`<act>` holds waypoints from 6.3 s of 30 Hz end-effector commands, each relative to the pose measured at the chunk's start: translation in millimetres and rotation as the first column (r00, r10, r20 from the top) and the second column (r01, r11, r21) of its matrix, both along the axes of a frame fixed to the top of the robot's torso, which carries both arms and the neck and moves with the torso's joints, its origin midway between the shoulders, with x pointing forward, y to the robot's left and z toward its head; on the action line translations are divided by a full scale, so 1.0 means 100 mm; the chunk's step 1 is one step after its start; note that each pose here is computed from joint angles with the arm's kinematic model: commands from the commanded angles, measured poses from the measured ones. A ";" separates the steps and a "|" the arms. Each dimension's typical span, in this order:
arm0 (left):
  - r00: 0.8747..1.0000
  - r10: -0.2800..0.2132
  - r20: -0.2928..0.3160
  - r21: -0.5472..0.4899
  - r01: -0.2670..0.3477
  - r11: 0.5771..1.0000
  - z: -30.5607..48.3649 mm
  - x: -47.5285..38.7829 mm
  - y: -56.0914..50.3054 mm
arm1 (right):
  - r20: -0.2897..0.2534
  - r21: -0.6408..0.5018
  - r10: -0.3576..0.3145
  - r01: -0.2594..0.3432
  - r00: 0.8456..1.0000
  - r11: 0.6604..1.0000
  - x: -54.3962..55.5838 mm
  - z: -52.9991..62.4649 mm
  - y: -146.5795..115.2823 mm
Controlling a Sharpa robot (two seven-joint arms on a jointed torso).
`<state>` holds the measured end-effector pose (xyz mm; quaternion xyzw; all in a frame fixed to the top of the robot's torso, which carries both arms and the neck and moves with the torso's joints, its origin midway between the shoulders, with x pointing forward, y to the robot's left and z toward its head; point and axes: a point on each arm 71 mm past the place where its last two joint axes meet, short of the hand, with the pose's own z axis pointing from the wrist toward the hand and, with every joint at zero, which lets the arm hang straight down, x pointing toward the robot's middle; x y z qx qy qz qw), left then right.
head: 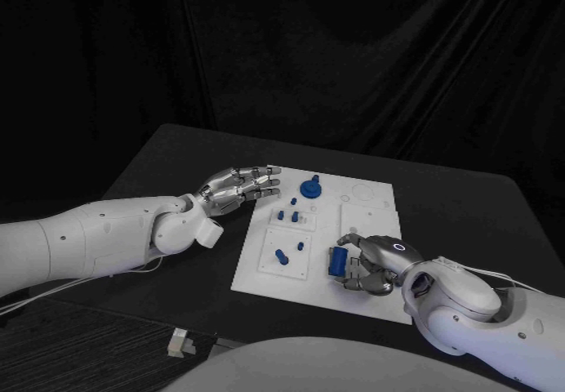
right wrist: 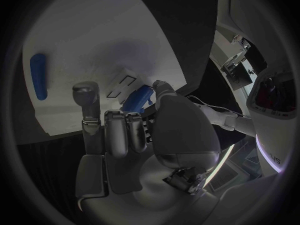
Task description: Assemble the parts on the task board
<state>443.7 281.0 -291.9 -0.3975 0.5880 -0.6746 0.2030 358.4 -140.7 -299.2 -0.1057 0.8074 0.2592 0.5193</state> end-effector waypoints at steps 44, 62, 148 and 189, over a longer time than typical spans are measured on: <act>1.000 -0.021 -0.013 -0.014 0.021 1.000 -0.027 -0.016 -0.03 | 0.040 0.078 0.005 -0.008 0.999 0.997 -0.03 0.04 0.02; 0.999 -0.026 -0.022 -0.013 0.026 1.000 -0.048 -0.029 -0.03 | 0.027 0.070 0.003 -0.005 1.000 0.998 -0.04 0.04 0.01; 1.000 -0.014 -0.014 -0.022 0.014 1.000 -0.047 -0.061 0.00 | 0.124 0.220 -0.093 0.064 0.988 0.973 -0.01 0.34 -0.21; 0.854 -0.072 0.516 0.249 -0.069 0.966 0.157 -0.183 0.00 | -0.203 -0.371 -0.345 0.254 0.916 0.893 0.71 0.53 -0.90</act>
